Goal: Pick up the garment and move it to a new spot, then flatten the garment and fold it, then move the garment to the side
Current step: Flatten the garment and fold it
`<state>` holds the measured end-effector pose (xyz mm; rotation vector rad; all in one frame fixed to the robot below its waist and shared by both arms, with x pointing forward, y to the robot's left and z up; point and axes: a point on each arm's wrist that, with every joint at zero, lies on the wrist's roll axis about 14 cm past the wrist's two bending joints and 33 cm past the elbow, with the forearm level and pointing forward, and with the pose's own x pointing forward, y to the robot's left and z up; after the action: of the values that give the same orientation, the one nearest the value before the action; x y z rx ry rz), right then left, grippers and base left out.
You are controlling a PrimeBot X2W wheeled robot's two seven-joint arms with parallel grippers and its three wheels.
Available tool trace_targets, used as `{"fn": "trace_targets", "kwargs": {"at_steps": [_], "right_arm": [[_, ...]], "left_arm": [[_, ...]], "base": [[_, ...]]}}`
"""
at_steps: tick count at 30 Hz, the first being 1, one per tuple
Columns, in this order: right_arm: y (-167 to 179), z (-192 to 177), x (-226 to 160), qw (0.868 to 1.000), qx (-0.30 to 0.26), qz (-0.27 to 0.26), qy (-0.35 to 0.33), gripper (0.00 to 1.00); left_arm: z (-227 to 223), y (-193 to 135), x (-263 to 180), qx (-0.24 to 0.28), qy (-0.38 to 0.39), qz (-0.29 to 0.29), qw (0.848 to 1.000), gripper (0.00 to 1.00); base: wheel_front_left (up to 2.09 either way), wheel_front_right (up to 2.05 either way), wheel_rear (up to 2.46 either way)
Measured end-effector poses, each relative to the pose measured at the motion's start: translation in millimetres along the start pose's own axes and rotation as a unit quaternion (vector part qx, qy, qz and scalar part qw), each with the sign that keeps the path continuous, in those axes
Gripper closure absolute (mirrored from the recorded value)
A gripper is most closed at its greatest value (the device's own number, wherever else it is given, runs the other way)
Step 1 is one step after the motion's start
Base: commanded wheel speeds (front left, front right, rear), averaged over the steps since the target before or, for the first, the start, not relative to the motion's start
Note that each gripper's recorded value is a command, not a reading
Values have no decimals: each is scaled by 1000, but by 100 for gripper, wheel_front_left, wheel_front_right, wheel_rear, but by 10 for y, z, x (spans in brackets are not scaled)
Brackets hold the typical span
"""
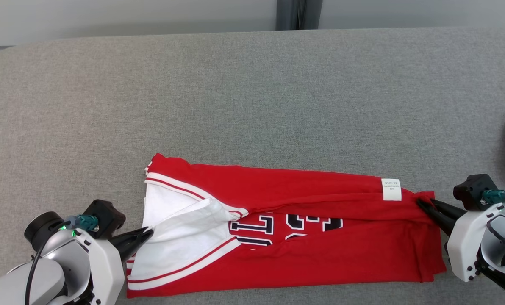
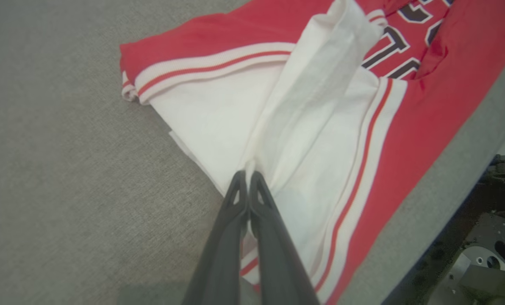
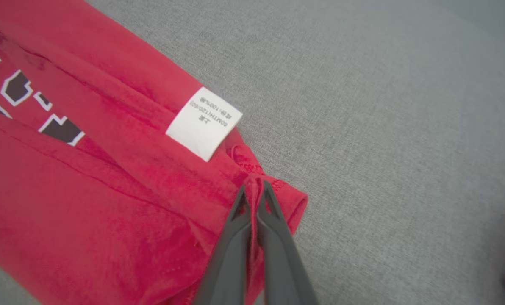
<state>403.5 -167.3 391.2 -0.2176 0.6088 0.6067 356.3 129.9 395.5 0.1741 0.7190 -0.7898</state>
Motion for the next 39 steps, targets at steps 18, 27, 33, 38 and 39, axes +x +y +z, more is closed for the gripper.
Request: {"fn": "trace_targets", "kwargs": {"at_steps": [18, 27, 33, 38, 39], "right_arm": [[88, 6, -265, 999, 44, 11, 19, 0], [-106, 461, -328, 994, 82, -17, -72, 0], [-233, 794, -319, 978, 113, -52, -170, 0], [-216, 852, -266, 964, 144, -71, -211, 0], [-214, 858, -255, 961, 152, -75, -218, 0]], "left_arm": [[-70, -68, -97, 7, 6, 15, 1000, 0], [203, 99, -181, 5, -58, 67, 996, 0], [718, 342, -291, -5, -193, 148, 970, 0], [926, 401, -346, -39, -262, 199, 943, 0], [980, 433, -368, -47, -274, 212, 937, 0]], "base": [[0, 0, 0], [0, 0, 0], [0, 0, 0], [0, 0, 0], [0, 0, 0]]}}
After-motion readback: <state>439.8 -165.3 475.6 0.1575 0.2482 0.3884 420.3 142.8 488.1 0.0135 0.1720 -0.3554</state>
